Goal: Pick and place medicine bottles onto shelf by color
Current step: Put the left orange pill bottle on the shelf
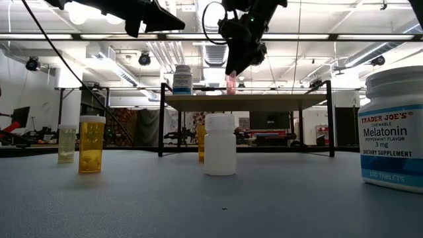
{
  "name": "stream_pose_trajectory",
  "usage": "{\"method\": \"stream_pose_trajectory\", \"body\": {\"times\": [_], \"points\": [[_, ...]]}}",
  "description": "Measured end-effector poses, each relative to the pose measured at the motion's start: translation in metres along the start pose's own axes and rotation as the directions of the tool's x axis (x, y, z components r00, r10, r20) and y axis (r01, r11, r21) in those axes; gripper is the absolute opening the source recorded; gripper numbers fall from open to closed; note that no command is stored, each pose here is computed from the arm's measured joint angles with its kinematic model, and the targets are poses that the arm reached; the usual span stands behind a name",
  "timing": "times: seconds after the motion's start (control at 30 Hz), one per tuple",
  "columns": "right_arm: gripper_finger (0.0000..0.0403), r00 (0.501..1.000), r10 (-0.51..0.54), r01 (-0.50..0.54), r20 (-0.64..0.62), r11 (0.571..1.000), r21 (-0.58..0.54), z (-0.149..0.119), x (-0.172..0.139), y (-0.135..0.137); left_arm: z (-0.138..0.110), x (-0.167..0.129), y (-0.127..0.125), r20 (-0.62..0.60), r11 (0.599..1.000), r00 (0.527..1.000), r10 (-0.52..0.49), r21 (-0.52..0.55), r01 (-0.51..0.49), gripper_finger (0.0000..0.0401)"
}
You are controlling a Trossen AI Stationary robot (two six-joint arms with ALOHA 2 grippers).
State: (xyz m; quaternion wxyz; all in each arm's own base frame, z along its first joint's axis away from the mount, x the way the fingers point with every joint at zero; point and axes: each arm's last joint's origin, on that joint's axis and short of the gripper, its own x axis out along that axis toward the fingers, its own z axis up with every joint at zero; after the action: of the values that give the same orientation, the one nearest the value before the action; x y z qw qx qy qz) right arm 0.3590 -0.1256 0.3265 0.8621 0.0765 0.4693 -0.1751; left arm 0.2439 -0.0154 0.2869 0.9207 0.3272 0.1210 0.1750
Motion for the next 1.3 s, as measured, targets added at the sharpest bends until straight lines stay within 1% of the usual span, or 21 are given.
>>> {"method": "stream_pose_trajectory", "body": {"times": [0.13,0.3,0.4,0.5,0.63,0.77,0.9,1.0,1.2,1.3], "points": [[0.0173,1.0,0.001,-0.001,0.031,1.0,0.002,0.0,-0.013,-0.001,0.0,0.0,0.0,0.0,1.0,1.0,0.0,-0.001,0.0,0.0],[0.0172,0.997,0.013,-0.013,0.081,1.0,-0.001,-0.001,-0.038,0.0,0.0,0.0,0.0,0.001,1.0,1.0,0.001,-0.001,-0.001,0.0],[0.0173,0.994,0.073,-0.072,0.082,0.997,-0.013,-0.008,-0.057,0.006,0.0,0.0,0.0,0.001,1.0,1.0,0.001,-0.001,-0.001,0.0],[0.017,0.987,0.146,-0.145,0.061,0.989,-0.019,-0.016,-0.074,0.017,0.0,0.0,0.0,0.001,1.0,1.0,0.002,-0.001,-0.002,0.0],[0.0161,0.979,0.198,-0.196,0.052,0.979,-0.05,-0.034,-0.087,0.04,0.0,0.0,0.0,0.004,1.0,1.0,0.003,-0.003,-0.003,0.0],[0.0152,0.97,0.24,-0.238,0.024,0.969,-0.063,-0.057,-0.094,0.059,0.001,0.0,0.001,0.006,1.0,1.0,0.005,-0.005,-0.005,0.0],[0.0145,0.963,0.27,-0.27,-0.017,0.96,-0.071,-0.08,-0.092,0.075,0.002,0.0,0.002,0.019,1.0,1.0,0.015,-0.013,-0.015,0.0],[0.0144,0.955,0.295,-0.296,-0.037,0.94,-0.171,-0.098,-0.086,0.087,0.003,0.0,0.002,0.026,1.0,0.999,0.02,-0.019,-0.02,0.0],[0.0145,0.936,0.351,-0.326,0.022,0.89,-0.319,-0.118,-0.063,0.105,0.005,0.0,0.004,0.041,0.999,0.999,0.031,-0.031,-0.03,0.0],[0.015,0.935,0.349,-0.3,0.068,0.877,-0.376,-0.122,-0.048,0.109,0.005,0.0,0.004,0.045,0.999,0.998,0.035,-0.034,-0.033,0.0]]}}
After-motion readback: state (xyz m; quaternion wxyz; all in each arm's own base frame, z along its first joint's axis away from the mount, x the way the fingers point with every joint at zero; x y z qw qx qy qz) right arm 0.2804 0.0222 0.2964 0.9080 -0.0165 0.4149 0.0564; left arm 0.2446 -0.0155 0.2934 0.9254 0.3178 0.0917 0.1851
